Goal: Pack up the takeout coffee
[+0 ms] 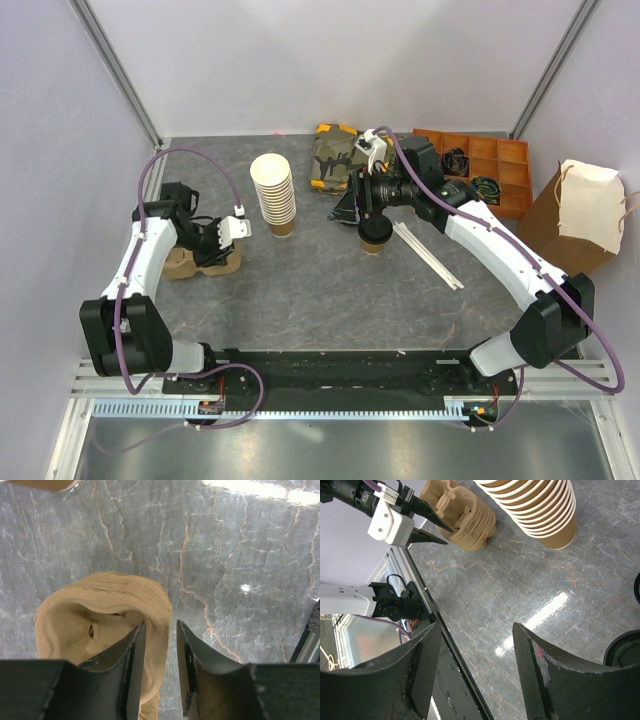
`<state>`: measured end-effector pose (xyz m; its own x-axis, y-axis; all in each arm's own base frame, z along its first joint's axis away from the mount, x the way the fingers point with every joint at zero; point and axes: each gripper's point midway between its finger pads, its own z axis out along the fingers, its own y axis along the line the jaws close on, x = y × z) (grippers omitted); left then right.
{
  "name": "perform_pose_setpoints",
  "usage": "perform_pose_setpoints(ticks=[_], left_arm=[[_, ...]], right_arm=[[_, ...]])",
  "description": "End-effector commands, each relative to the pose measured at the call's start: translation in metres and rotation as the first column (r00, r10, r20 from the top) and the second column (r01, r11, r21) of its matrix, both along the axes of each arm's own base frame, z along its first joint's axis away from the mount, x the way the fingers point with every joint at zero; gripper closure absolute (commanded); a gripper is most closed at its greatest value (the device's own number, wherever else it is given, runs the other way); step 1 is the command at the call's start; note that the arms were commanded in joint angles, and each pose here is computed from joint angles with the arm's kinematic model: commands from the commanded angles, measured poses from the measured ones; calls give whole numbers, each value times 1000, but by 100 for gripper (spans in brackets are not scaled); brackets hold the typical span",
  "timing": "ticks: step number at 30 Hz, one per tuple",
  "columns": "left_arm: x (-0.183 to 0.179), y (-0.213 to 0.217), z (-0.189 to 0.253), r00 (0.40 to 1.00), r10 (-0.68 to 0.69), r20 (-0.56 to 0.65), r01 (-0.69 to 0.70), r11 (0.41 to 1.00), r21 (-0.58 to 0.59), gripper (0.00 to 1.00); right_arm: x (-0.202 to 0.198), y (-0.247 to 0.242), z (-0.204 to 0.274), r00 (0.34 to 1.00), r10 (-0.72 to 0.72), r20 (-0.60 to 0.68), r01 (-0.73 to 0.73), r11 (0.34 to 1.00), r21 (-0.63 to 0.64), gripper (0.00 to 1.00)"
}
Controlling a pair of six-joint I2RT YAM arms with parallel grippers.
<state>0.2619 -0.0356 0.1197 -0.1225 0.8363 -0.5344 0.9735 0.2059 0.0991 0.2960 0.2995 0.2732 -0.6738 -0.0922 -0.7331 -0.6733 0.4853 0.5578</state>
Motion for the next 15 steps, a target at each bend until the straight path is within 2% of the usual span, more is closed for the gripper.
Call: perform_pose_setpoints(ticks=[1, 5, 8, 9, 15], left_arm=[[8, 3, -2, 998, 60, 11, -60, 998, 24, 64], [10, 3, -3, 998, 69, 14, -69, 997, 21, 67], [11, 2, -2, 998, 68, 13, -68, 998, 18, 74], [11, 2, -1, 998, 68, 16, -68, 998, 16, 79], [5, -4, 12, 998, 66, 8, -65, 998, -18, 96]], right_arm=[[-2, 0, 8, 1000, 15, 22, -15, 1000, 17, 33], [-2, 0, 8, 1000, 15, 20, -15, 1000, 16, 33], [-1, -1, 7, 1000, 14, 20, -14, 1000, 15, 33], [-2, 0, 7, 1000, 14, 18, -15, 1000, 16, 33], [-2, -1, 6, 1000, 16, 14, -16, 1000, 15, 33]])
